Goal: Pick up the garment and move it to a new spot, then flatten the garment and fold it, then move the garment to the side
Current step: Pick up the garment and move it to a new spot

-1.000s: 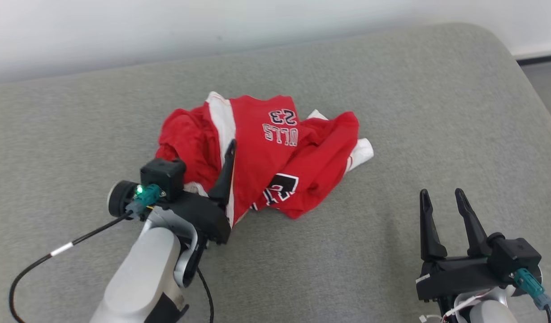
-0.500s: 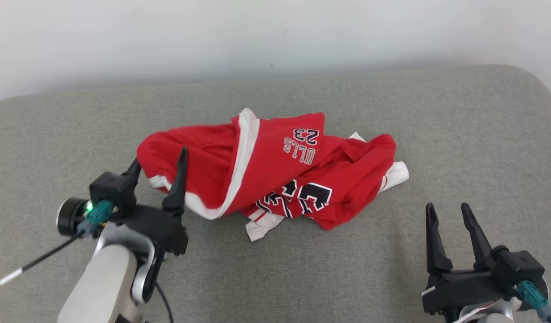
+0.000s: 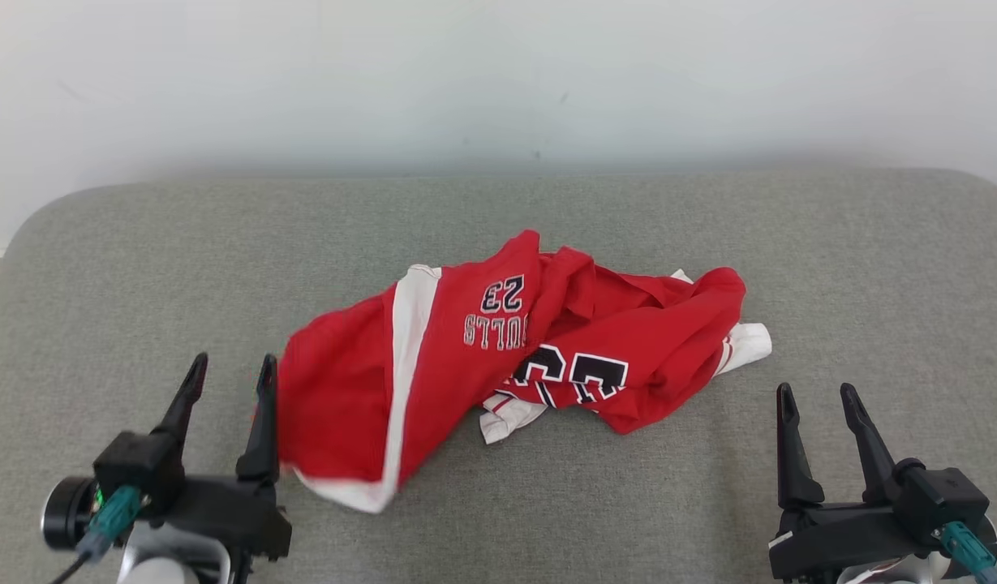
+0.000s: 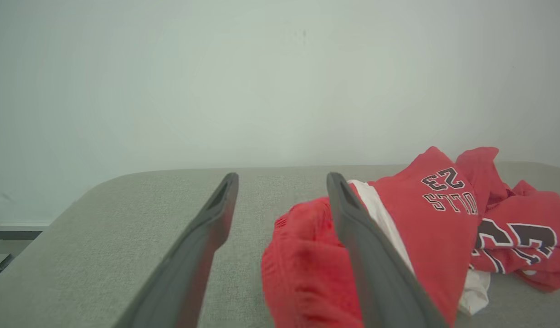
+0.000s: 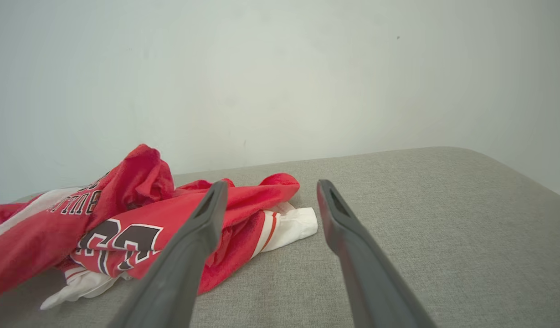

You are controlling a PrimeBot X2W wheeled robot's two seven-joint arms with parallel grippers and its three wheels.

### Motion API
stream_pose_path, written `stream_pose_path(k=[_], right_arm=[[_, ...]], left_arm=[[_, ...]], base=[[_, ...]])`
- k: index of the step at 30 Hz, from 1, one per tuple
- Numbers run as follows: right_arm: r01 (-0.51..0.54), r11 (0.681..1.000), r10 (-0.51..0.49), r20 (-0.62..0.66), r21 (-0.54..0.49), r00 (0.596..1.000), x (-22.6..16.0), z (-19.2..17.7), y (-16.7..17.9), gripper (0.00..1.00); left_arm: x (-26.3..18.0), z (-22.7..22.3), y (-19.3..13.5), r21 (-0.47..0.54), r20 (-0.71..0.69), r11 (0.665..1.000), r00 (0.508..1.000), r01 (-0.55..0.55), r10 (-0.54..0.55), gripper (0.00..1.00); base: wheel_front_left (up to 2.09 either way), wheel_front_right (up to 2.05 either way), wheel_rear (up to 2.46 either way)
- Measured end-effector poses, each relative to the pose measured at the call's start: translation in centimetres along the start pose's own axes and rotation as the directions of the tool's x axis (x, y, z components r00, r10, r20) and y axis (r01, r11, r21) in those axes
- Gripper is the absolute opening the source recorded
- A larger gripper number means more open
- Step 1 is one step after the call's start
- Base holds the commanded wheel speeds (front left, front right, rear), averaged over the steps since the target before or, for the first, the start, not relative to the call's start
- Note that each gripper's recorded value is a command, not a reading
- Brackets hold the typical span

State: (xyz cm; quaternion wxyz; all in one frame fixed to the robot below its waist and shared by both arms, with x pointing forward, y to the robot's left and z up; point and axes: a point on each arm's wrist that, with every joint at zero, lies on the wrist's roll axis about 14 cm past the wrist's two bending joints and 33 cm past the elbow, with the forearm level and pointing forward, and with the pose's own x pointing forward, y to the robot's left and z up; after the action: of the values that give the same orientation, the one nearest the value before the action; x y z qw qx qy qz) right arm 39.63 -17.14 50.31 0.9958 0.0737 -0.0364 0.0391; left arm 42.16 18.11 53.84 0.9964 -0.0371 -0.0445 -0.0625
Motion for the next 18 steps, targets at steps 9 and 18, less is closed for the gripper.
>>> stream_pose_path(k=[9,18], right_arm=[[-0.013,1.000,0.013,0.009,-0.003,1.000,-0.2,0.3,0.4,1.00],[-0.035,0.999,0.035,0.040,-0.016,0.999,-0.5,1.4,1.1,1.00]], left_arm=[[-3.7,-0.1,2.3,-0.008,0.031,0.994,0.993,-0.111,0.111,1.00],[-6.8,3.2,4.1,0.013,0.147,0.980,0.970,-0.200,0.196,1.00]], base=[[0.00,0.00,0.00],[0.00,0.00,0.00]])
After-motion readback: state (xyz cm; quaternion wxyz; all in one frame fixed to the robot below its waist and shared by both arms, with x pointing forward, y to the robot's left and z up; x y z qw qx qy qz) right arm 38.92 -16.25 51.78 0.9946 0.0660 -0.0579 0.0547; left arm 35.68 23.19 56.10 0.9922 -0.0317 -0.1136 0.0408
